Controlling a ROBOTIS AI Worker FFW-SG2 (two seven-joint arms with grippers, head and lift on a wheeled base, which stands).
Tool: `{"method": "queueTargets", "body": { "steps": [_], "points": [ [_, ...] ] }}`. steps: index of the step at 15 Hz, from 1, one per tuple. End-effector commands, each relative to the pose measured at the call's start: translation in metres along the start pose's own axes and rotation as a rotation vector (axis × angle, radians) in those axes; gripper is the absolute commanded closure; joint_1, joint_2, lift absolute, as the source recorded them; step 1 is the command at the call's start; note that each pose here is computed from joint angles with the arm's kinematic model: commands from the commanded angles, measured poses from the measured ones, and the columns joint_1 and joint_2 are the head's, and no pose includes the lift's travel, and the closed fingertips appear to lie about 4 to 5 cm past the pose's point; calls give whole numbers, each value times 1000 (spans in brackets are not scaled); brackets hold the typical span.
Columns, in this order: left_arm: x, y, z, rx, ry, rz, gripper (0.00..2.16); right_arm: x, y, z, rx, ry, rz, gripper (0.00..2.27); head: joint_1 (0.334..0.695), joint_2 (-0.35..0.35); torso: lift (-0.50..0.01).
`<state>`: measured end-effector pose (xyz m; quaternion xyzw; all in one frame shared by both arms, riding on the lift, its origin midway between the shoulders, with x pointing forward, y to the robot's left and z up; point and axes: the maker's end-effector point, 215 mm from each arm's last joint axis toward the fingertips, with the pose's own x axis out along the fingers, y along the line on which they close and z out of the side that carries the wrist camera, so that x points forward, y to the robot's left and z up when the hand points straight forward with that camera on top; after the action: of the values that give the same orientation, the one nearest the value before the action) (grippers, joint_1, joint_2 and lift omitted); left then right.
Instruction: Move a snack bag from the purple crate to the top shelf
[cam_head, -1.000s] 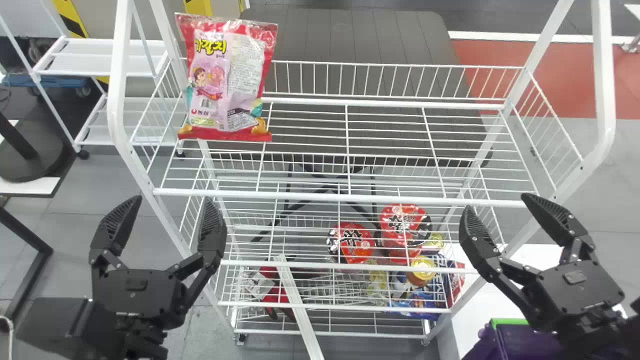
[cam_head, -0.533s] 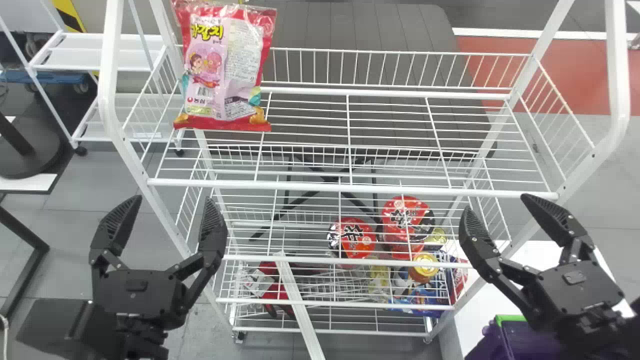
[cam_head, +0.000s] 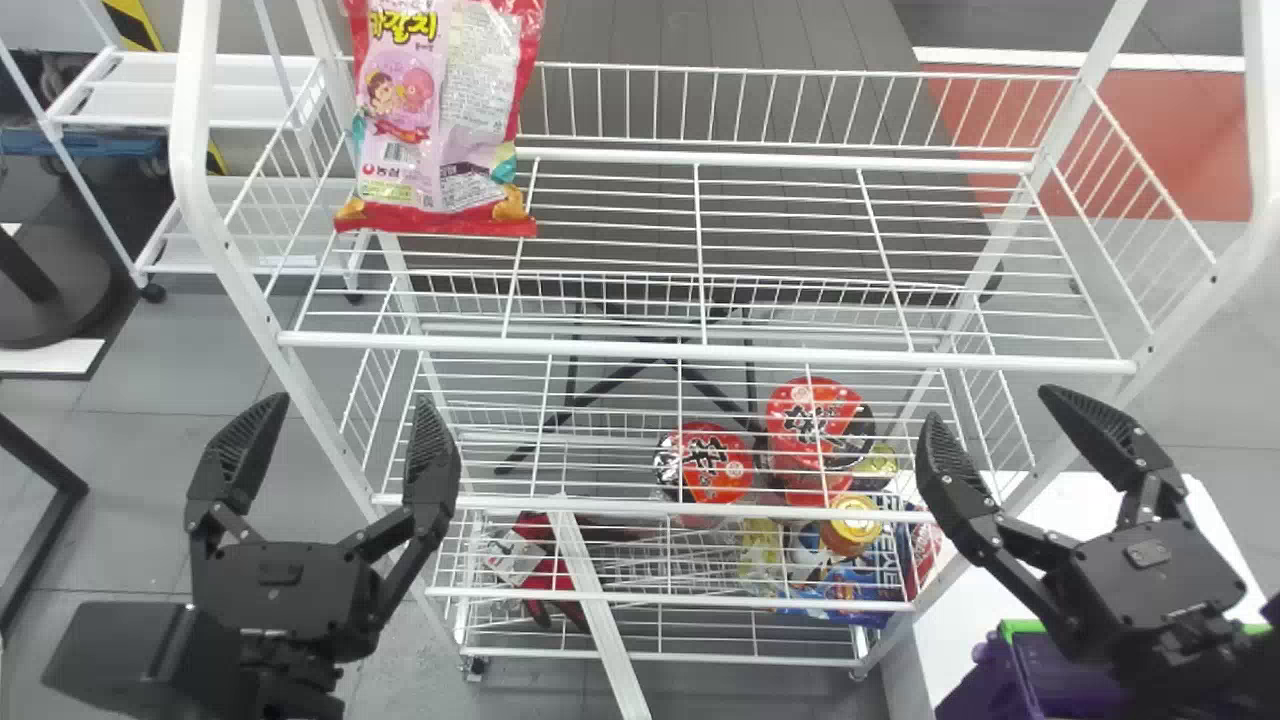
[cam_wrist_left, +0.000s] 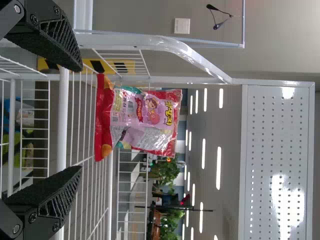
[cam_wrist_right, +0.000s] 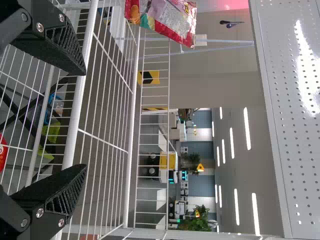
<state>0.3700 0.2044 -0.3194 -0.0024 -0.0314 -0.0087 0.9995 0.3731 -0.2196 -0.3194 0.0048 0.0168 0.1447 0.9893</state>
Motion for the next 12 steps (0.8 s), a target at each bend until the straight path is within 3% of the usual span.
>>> {"method": "queueTargets", "body": {
  "steps": [1,12],
  "points": [
    [-2,-1,-1,5,3,-2,124,0,0,1,-2,-3,2,181,695,-23,-136],
    [-3,3,-12,-24,10,0,124,0,3,1,-4,-2,11,178,695,-19,-181]
  ]
}}
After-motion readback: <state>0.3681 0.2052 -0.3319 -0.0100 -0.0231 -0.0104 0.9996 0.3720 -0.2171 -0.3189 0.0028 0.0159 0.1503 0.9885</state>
